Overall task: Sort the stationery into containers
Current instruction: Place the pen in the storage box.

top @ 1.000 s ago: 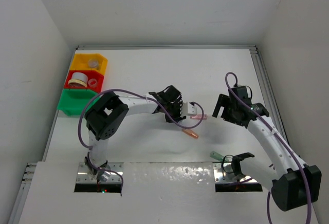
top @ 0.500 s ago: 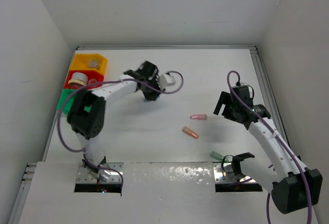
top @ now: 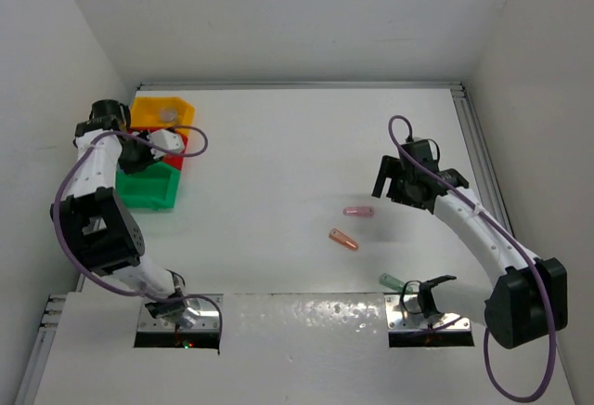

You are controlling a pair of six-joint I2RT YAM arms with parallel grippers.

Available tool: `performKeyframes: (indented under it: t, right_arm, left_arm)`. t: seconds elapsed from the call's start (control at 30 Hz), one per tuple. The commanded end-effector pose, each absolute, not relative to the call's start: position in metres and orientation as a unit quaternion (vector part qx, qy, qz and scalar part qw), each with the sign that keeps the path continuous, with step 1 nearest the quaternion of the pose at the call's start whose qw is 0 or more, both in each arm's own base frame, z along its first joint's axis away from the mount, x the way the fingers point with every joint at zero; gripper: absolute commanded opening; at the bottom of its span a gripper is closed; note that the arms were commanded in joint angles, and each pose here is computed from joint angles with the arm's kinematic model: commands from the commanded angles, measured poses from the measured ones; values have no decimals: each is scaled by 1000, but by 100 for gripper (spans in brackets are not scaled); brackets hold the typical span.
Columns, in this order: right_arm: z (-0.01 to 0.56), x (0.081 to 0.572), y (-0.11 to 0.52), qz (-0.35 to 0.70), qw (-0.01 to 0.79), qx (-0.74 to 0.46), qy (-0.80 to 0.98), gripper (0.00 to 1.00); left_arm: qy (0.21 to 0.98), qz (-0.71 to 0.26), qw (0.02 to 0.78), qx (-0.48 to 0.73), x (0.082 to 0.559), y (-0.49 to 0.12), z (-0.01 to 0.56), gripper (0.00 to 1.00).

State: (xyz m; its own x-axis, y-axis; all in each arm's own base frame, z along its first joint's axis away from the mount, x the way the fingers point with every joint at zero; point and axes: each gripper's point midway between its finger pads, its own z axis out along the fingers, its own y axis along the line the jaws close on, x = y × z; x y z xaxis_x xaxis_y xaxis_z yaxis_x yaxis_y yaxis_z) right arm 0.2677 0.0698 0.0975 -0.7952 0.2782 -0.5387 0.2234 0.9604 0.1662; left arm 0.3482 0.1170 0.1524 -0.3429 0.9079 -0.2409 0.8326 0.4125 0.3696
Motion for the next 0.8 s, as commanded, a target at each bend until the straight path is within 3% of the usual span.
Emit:
performKeyframes:
  t: [0.0,0.23,0.33,0.37,0.5,0.6,0.67,0.77]
  right_arm:
    - [112,284,82,66,316,127,938,84]
    - [108,279,76,51,313,129,939,84]
    - [109,280,76,49,316,130,939,84]
    - [109,281,77,51,314,130,939,84]
    - [111,281,78,52,309,127,941,85]
    - [113,281,77,51,312,127,940,85]
    - [111,280,77,51,310,128,941,85]
    - [109,277,79,58,305,128,942,85]
  left_arm:
    - [754,71,211,619,343,126,131,0]
    - [751,70,190,628,342,152,99,0]
    - [741,79,200,636,345,154,85,22]
    - [737,86,207,638,348,153,82,35]
    - [732,101,241,629,362,143,93,59]
    - [738,113,292,598,380,134,122,67]
    - [725,118,360,575,400,119,162,67]
    - [727,46,459,509,414,72,215,63]
